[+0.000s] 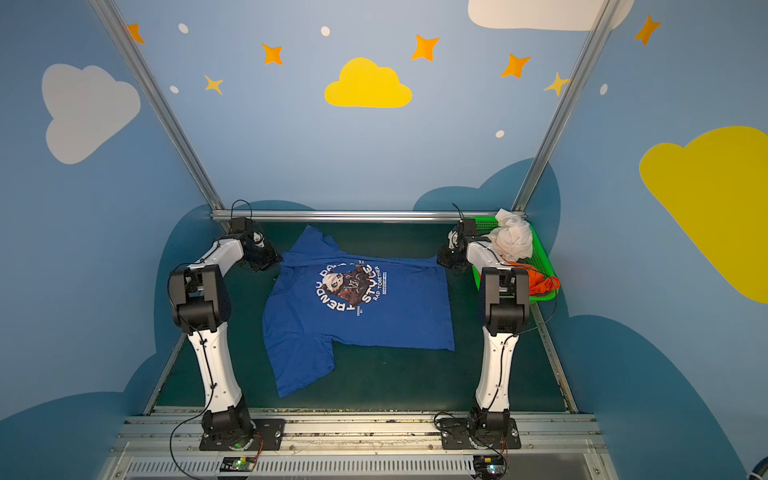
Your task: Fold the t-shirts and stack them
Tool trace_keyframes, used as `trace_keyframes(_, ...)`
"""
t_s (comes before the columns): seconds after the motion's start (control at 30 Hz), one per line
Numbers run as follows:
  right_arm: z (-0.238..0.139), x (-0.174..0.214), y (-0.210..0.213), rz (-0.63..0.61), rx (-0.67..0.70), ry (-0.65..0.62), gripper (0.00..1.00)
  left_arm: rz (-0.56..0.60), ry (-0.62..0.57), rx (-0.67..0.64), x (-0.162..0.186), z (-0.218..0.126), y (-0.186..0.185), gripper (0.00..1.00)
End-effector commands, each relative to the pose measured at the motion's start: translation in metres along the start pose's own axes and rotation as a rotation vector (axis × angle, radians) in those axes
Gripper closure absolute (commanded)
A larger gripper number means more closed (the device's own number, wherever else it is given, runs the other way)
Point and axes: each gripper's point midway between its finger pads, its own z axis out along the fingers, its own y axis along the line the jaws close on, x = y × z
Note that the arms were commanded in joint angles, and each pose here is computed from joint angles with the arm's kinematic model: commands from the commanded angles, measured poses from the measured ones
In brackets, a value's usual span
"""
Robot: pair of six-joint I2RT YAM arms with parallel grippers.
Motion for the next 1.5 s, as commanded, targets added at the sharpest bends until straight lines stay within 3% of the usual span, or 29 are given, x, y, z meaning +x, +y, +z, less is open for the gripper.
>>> trace_keyframes(0.0,0.003,0.002,-0.009,0.009,0.037,0.042,0.76,-0.013,0.010,-0.053,-0.005,-0.004,0.008,0.40)
trace_keyframes(0.13,0.001,-0.004,-0.011,0.006,0.070,0.040,0.61,0.008,-0.019,-0.111,-0.017,-0.016,0.001,0.22)
trace_keyframes(0.23,-0.001,-0.010,-0.013,0.003,0.101,0.038,0.52,0.044,-0.052,-0.164,-0.029,-0.027,-0.008,0.14)
trace_keyframes(0.4,0.008,-0.020,-0.010,0.003,0.079,0.042,0.48,0.109,-0.093,-0.134,-0.053,-0.026,-0.041,0.10)
trace_keyframes(0.77,0.027,-0.025,0.002,0.017,0.002,0.058,0.48,0.120,-0.138,0.114,-0.080,0.042,-0.085,0.22)
trace_keyframes(1.07,0.028,-0.018,0.006,0.021,-0.018,0.083,0.48,0.113,-0.220,0.201,-0.091,0.082,-0.101,0.26)
trace_keyframes(1.37,0.019,-0.017,0.012,0.015,-0.030,0.084,0.48,-0.017,-0.148,0.291,-0.075,0.121,-0.099,0.33)
trace_keyframes(1.47,0.015,-0.018,0.014,0.010,-0.033,0.082,0.48,-0.033,-0.137,0.316,-0.073,0.123,-0.102,0.39)
